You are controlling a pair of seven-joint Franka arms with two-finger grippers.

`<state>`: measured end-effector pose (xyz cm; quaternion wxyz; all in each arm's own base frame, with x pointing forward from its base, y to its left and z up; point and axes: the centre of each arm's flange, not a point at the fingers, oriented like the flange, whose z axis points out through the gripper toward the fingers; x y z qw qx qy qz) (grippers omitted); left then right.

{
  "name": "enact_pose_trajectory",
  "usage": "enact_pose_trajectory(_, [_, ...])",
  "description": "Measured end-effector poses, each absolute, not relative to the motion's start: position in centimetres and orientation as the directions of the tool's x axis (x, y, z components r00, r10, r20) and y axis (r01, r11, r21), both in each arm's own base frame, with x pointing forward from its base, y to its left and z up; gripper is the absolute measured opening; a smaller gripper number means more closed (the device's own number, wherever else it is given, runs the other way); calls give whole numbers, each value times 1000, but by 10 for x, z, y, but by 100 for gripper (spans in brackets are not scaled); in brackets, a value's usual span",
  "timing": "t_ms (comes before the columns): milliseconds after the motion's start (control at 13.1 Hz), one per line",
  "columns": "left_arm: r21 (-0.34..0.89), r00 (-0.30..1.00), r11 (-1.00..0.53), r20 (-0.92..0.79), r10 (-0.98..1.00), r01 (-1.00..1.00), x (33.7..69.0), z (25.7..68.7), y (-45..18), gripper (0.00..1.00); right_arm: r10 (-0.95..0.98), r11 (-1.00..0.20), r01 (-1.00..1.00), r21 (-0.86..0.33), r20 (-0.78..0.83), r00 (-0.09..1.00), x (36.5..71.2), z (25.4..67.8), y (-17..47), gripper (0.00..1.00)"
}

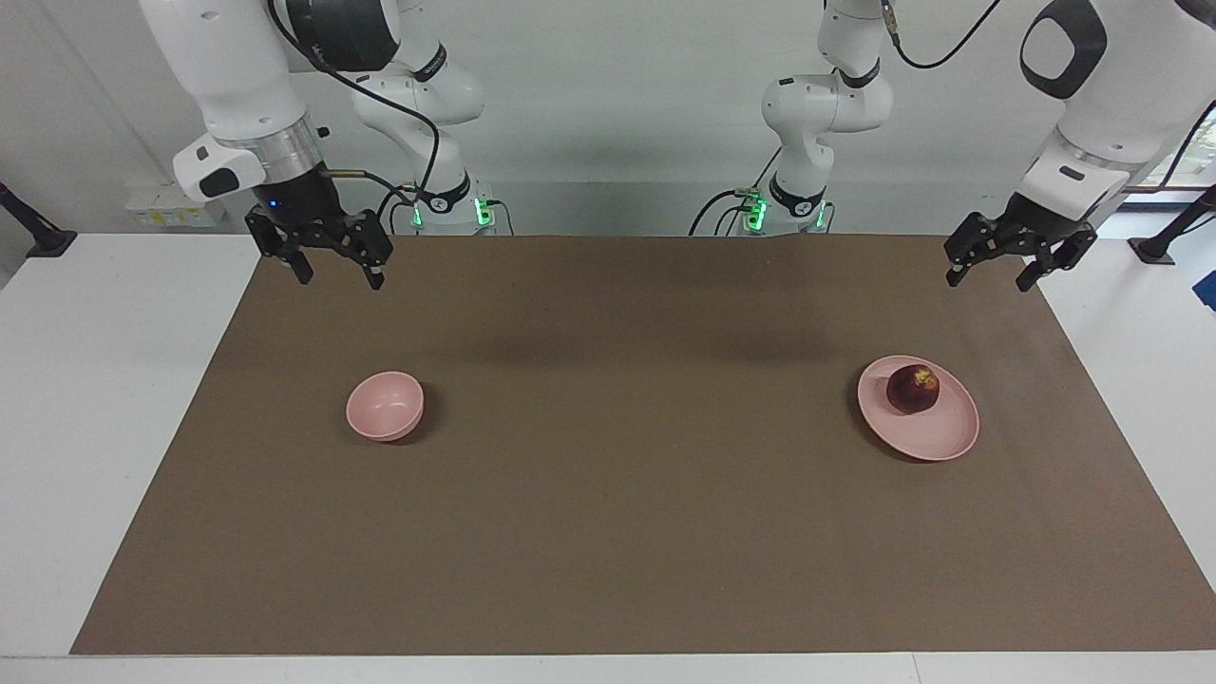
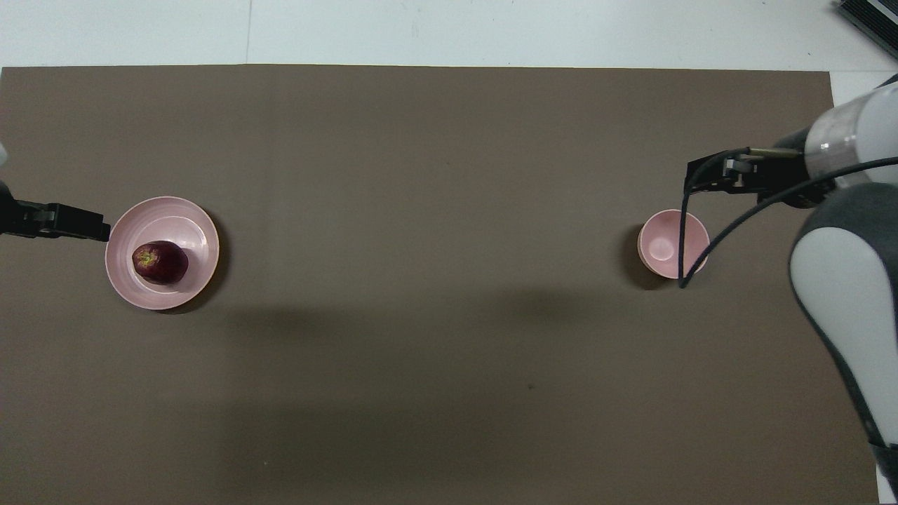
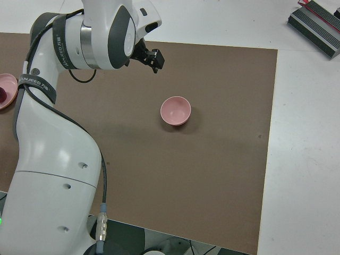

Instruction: Move apple from plate to bowl

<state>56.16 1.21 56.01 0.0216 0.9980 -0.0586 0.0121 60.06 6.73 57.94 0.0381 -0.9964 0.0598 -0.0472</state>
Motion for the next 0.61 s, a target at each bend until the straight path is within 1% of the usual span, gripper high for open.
enact_pose_trajectory(304, [39, 986, -985, 26, -165, -166, 559, 506, 18, 100, -86, -989, -75, -124, 92, 992, 623, 520, 121, 100])
enact_pose_trajectory(457, [43, 988, -987, 41, -151, -153, 561, 482, 24, 100, -105, -985, -93, -143, 84, 991, 626, 503, 135, 100])
enact_pose_trajectory(609, [68, 989, -988, 46, -138, -141, 567, 458, 33, 100, -125, -978, -102, -181, 119, 985, 635, 484, 147, 100])
